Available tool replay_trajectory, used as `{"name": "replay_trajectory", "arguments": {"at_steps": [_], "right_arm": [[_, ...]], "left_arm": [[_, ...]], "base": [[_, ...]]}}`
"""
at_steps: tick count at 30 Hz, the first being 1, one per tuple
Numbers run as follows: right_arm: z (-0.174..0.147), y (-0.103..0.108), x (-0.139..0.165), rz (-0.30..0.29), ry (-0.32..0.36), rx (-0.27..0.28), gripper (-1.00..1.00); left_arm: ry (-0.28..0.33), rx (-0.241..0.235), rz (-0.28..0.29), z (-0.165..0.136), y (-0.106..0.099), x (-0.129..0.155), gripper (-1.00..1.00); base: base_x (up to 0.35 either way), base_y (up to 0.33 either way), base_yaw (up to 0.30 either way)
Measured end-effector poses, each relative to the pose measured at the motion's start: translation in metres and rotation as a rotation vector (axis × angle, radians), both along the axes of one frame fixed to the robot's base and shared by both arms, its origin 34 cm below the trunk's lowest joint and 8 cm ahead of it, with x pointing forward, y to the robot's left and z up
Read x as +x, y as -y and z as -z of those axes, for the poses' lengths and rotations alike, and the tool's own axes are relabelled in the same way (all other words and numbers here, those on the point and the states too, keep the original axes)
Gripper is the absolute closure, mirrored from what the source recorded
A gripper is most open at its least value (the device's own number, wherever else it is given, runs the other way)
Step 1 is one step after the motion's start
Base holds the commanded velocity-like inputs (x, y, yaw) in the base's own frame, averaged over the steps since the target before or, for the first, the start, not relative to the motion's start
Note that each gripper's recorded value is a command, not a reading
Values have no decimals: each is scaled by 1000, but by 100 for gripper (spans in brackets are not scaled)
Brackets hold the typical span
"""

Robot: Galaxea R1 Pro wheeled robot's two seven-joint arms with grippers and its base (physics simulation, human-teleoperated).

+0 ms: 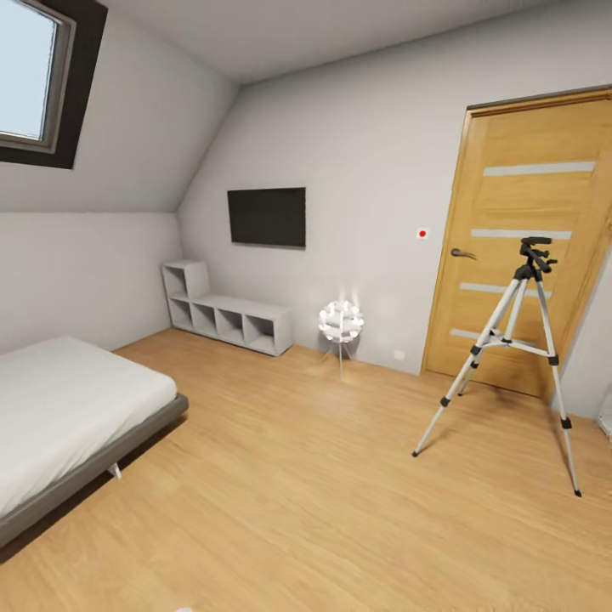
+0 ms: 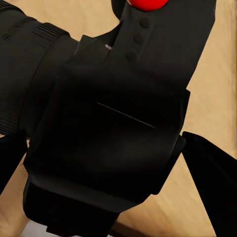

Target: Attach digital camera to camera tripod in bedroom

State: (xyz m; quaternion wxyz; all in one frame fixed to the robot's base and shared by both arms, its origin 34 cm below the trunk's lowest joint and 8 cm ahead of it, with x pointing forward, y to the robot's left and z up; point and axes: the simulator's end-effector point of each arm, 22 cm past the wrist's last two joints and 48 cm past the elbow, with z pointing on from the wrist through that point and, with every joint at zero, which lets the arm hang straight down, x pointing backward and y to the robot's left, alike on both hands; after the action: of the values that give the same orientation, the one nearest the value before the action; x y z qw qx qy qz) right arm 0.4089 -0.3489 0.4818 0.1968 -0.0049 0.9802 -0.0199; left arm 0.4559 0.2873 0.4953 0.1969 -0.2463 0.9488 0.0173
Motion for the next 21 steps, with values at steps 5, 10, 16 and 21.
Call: {"name": "replay_trajectory", "arguments": {"at_steps": [5, 10, 16, 21], "right_arm": [[-1, 0, 1, 0, 2, 1, -100], [-1, -1, 1, -1, 2, 3, -100], [-1, -1, 1, 0, 1, 3, -100], [-1, 0, 0, 0, 0, 2, -100]], "left_arm": [[3, 0, -1, -1, 0, 1, 100], [4, 0, -2, -1, 0, 1, 100], [4, 0, -1, -1, 0, 1, 100], [4, 0, -1, -1, 0, 1, 100]], "base": [[0, 0, -240], [0, 0, -267], [0, 0, -288], [0, 0, -290]]}}
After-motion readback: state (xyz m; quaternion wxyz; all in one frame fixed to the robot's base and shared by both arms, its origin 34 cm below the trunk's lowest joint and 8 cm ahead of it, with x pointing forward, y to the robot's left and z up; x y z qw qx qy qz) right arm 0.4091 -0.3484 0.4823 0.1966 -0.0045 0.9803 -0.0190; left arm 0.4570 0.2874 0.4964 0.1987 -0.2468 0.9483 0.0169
